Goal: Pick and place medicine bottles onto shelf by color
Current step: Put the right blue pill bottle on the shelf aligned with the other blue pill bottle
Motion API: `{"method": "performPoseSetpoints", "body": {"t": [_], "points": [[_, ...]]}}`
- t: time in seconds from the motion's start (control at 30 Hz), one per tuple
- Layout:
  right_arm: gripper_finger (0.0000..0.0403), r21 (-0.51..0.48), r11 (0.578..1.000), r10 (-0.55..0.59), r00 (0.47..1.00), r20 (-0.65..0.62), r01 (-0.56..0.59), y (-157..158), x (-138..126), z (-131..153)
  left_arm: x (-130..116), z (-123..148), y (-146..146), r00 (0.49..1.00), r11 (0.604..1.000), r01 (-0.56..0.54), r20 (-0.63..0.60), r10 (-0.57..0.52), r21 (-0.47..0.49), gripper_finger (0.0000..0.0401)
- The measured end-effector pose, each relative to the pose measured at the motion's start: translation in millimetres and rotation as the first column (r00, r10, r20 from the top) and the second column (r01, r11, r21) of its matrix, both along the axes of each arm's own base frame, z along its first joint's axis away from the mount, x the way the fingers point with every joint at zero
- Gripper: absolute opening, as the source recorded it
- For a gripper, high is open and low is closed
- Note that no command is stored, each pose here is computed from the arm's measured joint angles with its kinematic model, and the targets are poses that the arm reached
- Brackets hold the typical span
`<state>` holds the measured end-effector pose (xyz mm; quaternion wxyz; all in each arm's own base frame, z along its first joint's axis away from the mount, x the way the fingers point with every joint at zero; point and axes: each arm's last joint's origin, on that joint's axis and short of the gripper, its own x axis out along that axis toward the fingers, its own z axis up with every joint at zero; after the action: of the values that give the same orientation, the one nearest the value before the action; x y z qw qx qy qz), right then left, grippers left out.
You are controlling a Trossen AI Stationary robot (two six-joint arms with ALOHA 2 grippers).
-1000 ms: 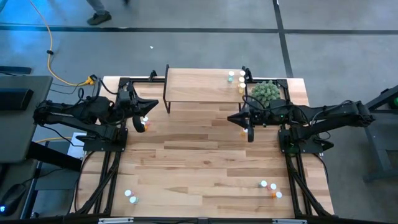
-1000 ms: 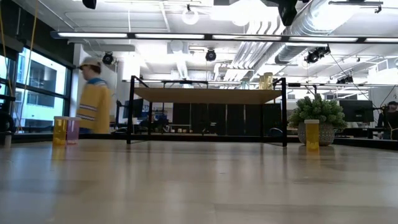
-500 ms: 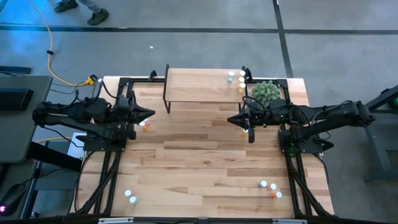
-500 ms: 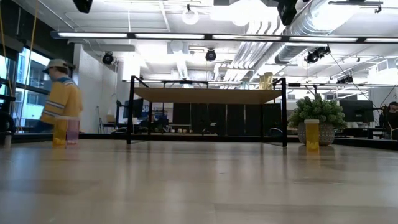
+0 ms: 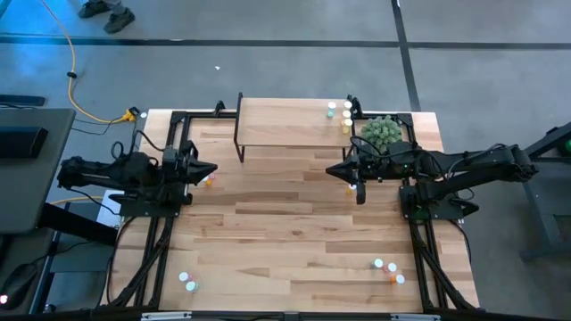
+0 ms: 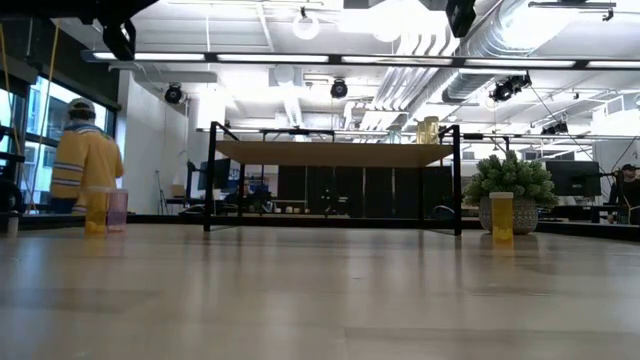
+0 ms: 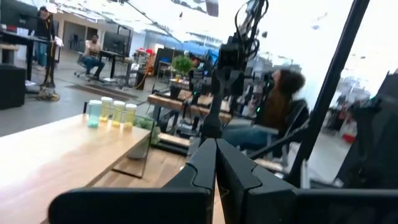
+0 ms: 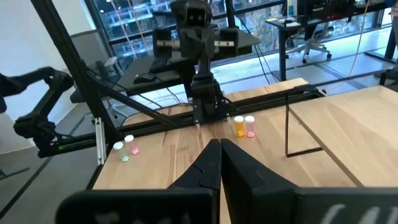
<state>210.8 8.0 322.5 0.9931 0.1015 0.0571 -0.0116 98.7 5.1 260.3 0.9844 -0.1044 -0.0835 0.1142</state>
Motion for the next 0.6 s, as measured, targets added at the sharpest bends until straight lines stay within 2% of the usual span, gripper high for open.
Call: {"method": "performPoseSetpoints", "body": {"t": [0.2,0.33,0.43,0.6], "points": [[0.0003,0.058,0.998,-0.026,1.0,0.018,0.025,-0.6,0.2,1.7,0.1,-1.6,0.0,0.999,0.996,-0.011,-0.039,0.015,0.093,0.0],[0.0021,0.103,0.994,-0.033,0.999,-0.006,0.033,-0.7,-0.1,-0.5,0.2,-2.1,0.0,0.999,0.998,-0.008,-0.038,0.011,0.068,0.0],[0.0067,0.108,0.993,-0.034,0.999,-0.039,0.038,-0.7,-0.5,-3.6,0.2,-2.1,0.0,0.999,0.999,-0.005,-0.031,0.006,0.038,0.0],[0.0182,0.116,0.993,-0.03,0.998,-0.053,0.036,-0.5,-0.9,-2.2,0.2,-2.1,0.0,1.0,0.999,-0.004,-0.031,0.005,0.036,0.0]]}}
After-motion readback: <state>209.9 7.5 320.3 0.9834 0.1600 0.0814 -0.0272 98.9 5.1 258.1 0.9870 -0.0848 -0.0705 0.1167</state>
